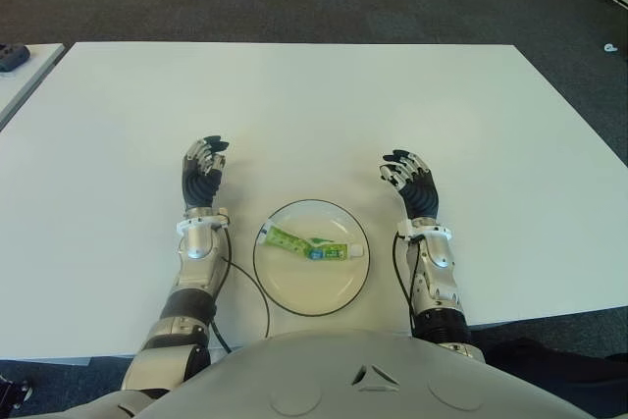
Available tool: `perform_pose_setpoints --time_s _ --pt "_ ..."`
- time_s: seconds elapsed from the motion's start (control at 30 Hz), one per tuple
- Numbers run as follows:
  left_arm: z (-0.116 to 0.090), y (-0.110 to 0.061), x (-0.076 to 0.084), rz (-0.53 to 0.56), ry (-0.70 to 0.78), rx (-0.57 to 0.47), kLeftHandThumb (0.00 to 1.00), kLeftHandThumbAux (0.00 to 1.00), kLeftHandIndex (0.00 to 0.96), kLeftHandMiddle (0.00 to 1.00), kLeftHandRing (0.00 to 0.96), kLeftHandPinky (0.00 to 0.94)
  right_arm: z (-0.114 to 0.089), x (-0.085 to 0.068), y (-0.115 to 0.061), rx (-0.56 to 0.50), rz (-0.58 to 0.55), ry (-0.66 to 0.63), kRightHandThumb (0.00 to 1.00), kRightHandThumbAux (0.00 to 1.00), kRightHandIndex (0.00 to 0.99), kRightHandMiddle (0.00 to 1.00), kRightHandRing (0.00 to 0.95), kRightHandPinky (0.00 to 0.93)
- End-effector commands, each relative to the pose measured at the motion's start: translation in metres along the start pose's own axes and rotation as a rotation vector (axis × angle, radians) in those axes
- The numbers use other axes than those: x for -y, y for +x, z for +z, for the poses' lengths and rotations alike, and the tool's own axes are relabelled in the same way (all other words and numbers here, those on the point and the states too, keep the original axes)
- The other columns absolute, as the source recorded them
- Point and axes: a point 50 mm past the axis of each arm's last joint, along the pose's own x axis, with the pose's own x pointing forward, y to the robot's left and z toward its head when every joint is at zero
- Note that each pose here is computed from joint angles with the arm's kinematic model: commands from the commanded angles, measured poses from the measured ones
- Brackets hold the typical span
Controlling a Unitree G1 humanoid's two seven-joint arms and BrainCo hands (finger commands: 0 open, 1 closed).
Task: Put the toothpaste on the table into the plate.
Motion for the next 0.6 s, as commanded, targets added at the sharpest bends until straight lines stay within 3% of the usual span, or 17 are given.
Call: perform_pose_setpoints --time_s 0.03,0.6 --pt "-0.011 -0.009 -0.003 -0.034 0.032 -0.045 0.708 0.715 0.436 0.660 0.660 0.641 -0.002 0.001 -0.002 -0.023 -0.006 -0.006 0.173 0.861 0.325 0.406 0.436 0.458" --pt "-0.027 -0.019 -0.007 -0.098 0.104 -0.163 0.704 0.717 0.434 0.641 0.645 0.612 -0.003 0.005 -0.001 -0.052 -0.002 -0.044 0.159 0.827 0.318 0.411 0.445 0.460"
